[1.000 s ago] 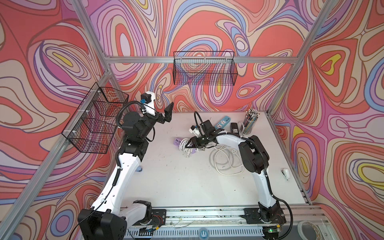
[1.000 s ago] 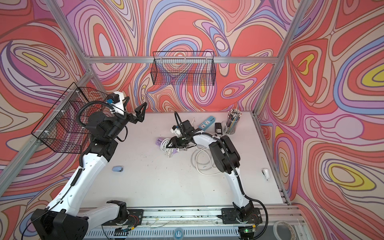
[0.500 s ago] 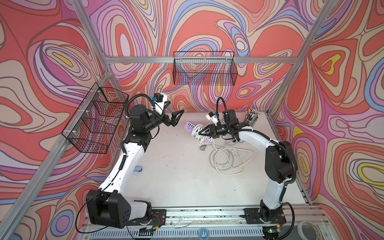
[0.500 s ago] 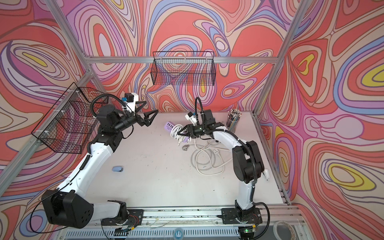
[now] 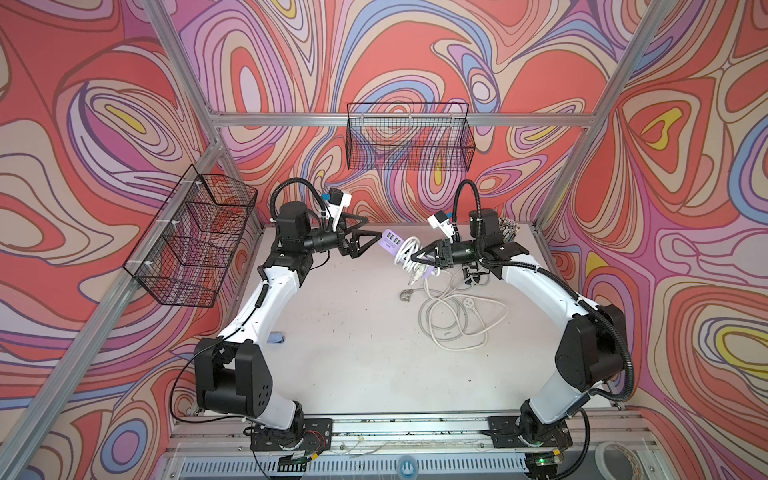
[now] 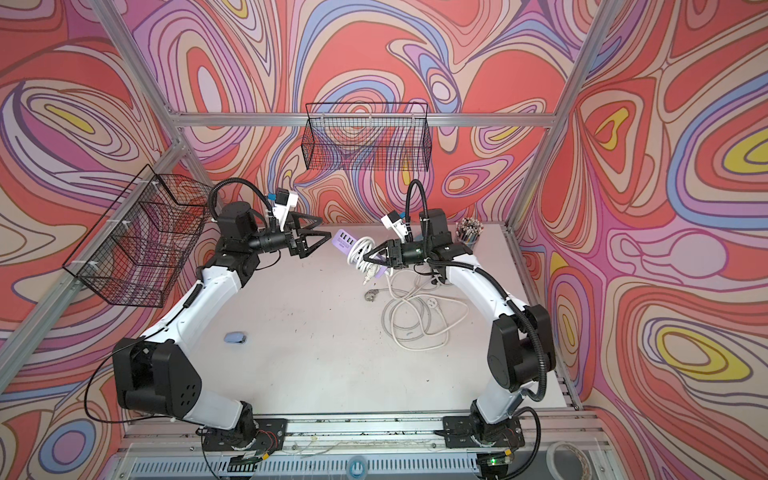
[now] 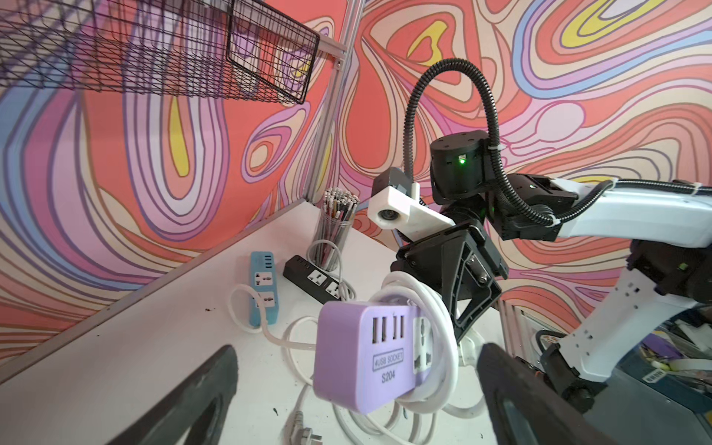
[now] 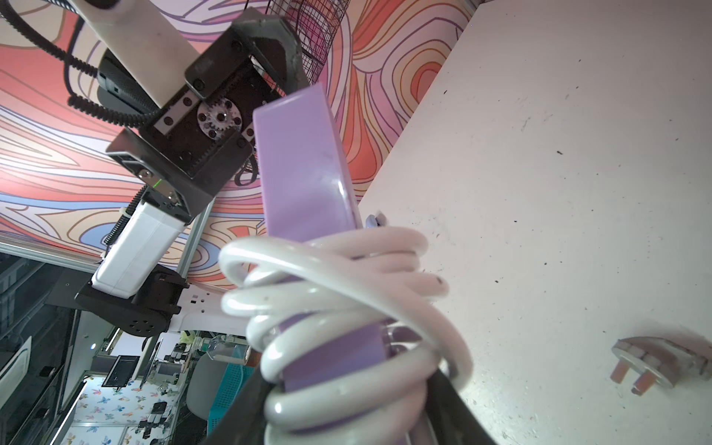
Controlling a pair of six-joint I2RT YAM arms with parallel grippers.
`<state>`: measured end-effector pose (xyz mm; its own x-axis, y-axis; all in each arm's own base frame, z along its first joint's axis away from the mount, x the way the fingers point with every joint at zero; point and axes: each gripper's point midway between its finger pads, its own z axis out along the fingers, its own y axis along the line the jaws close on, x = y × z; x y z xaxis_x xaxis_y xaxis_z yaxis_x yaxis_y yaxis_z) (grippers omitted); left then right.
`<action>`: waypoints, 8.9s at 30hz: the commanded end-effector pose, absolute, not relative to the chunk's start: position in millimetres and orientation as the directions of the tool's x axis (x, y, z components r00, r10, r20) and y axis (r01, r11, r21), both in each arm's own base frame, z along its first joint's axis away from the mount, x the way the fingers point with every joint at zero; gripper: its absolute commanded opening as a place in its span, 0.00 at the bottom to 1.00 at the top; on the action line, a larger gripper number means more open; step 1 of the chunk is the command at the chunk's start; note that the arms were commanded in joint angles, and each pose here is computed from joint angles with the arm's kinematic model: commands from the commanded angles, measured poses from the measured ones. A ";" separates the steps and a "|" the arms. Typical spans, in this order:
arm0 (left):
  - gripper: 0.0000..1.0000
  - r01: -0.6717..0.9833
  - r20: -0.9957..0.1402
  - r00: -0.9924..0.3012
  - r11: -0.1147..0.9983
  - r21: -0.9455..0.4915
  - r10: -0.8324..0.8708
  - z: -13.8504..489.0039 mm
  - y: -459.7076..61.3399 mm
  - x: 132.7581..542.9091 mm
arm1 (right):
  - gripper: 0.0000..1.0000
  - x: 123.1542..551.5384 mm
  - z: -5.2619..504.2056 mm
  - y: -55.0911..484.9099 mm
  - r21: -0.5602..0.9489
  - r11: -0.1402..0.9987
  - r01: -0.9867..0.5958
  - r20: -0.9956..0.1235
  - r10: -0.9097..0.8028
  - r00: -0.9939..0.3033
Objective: Unwrap the cord wrapped around the power strip
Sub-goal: Pick up the power strip from the center of the board, then unwrap the power cord from the power strip.
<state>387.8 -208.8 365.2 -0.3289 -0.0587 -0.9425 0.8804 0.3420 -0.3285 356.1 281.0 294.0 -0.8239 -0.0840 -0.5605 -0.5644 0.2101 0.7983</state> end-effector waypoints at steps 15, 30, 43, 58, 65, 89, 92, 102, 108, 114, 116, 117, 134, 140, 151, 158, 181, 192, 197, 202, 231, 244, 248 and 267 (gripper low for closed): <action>0.98 0.911 -0.928 -0.373 0.179 -0.370 -0.022 373.2 -235.1 367.0 | 0.43 345.3 355.7 281.6 0.726 0.111 -0.678 -0.675 -0.075 -0.734; 0.81 0.910 -0.916 -0.401 0.104 -0.401 -0.024 375.6 -244.1 362.8 | 0.43 341.4 370.1 299.8 0.719 0.052 -0.693 -0.688 -0.085 -0.721; 0.60 0.916 -0.920 -0.390 0.087 -0.391 -0.026 383.1 -244.6 357.4 | 0.43 339.7 366.5 302.4 0.721 0.056 -0.691 -0.684 -0.101 -0.722; 0.48 0.921 -0.926 -0.377 0.097 -0.377 -0.025 385.6 -243.9 356.0 | 0.43 335.8 356.4 303.6 0.724 0.074 -0.686 -0.675 -0.128 -0.726; 0.34 0.923 -0.928 -0.373 0.096 -0.373 -0.023 387.0 -243.6 354.3 | 0.43 335.5 354.4 303.0 0.724 0.084 -0.684 -0.673 -0.133 -0.728; 0.00 0.935 -0.959 -0.282 0.215 -0.282 -0.029 394.2 -235.9 356.2 | 0.98 343.9 373.6 292.7 0.621 0.191 -0.760 -0.758 -0.100 -0.645; 0.00 0.928 -0.974 -0.225 0.299 -0.224 -0.031 397.7 -229.6 359.0 | 0.98 350.3 378.5 283.4 0.575 0.267 -0.773 -0.784 -0.089 -0.614; 0.00 0.818 -0.994 0.011 0.573 -0.055 -0.111 431.9 -196.1 364.0 | 0.98 371.3 430.0 233.1 0.300 0.613 -0.731 -0.938 0.053 -0.342; 0.00 0.712 -0.951 0.165 0.699 -0.068 -0.261 461.6 -166.3 359.6 | 0.98 364.3 445.6 239.9 0.280 0.618 -0.735 -0.957 0.117 -0.266; 0.00 0.732 -0.878 0.271 0.676 -0.078 -0.395 483.6 -156.7 337.5 | 0.94 355.9 430.0 287.0 0.231 0.598 -0.768 -0.967 0.057 -0.247; 0.00 0.744 -0.865 0.282 0.664 -0.077 -0.416 486.8 -156.4 333.4 | 0.94 356.2 427.0 297.8 0.234 0.580 -0.780 -0.966 0.051 -0.252; 0.00 0.748 -0.858 0.290 0.659 -0.073 -0.424 488.7 -156.1 330.6 | 0.93 356.6 426.2 302.3 0.236 0.574 -0.784 -0.966 0.048 -0.255; 0.00 0.796 -0.841 0.266 0.600 -0.085 -0.471 493.8 -162.4 323.4 | 0.51 358.9 433.3 324.9 0.244 0.519 -0.819 -0.967 0.066 -0.247; 0.00 0.798 -0.839 0.268 0.597 -0.082 -0.473 494.2 -164.0 322.4 | 0.48 358.4 432.8 336.5 0.228 0.521 -0.822 -0.970 0.048 -0.238; 0.00 0.800 -0.841 0.277 0.596 -0.066 -0.465 496.8 -165.7 317.1 | 0.36 361.2 426.4 345.1 0.223 0.532 -0.817 -0.968 0.024 -0.249; 0.00 0.800 -0.843 0.279 0.597 -0.061 -0.459 497.2 -166.0 316.9 | 0.05 361.9 428.3 341.3 0.219 0.550 -0.806 -0.969 0.027 -0.245; 0.00 0.782 -0.853 0.297 0.622 -0.040 -0.429 497.0 -164.7 315.4 | 0.00 382.7 446.5 274.6 0.192 0.673 -0.714 -0.976 0.052 -0.214; 0.00 0.798 -0.870 0.266 0.602 -0.042 -0.415 490.9 -172.4 319.6 | 0.00 387.4 470.4 274.8 0.146 0.682 -0.716 -0.986 0.044 -0.159; 0.00 0.798 -0.883 0.255 0.601 -0.037 -0.393 487.0 -177.9 320.9 | 0.00 390.1 484.2 277.6 0.132 0.675 -0.726 -0.990 0.054 -0.131; 0.00 0.788 -0.880 0.258 0.614 -0.046 -0.398 486.6 -176.0 322.9 | 0.00 384.1 476.3 298.1 0.126 0.653 -0.747 -0.990 0.035 -0.136; 0.00 0.739 -0.880 0.300 0.673 -0.028 -0.367 483.5 -173.6 321.8 | 0.00 376.5 464.6 316.1 0.184 0.609 -0.771 -0.981 0.070 -0.179; 0.00 0.732 -0.885 0.299 0.681 -0.027 -0.357 479.9 -173.5 324.6 | 0.00 349.5 447.0 369.3 0.100 0.593 -0.799 -0.987 -0.042 -0.154; 0.00 0.728 -0.883 0.307 0.685 -0.022 -0.354 481.0 -172.3 323.7 | 0.00 369.1 456.2 322.6 0.137 0.635 -0.760 -0.985 0.008 -0.171; 0.00 0.723 -0.886 0.306 0.690 -0.022 -0.349 479.6 -172.1 325.1 | 0.00 340.0 452.2 379.2 0.084 0.566 -0.820 -0.988 -0.062 -0.143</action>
<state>333.5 -166.2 473.0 0.2695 -0.3530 -0.8959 0.7068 0.7044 -0.0649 367.2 353.2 437.6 -0.2053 -0.0534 -0.9772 -0.7506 0.6494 0.1222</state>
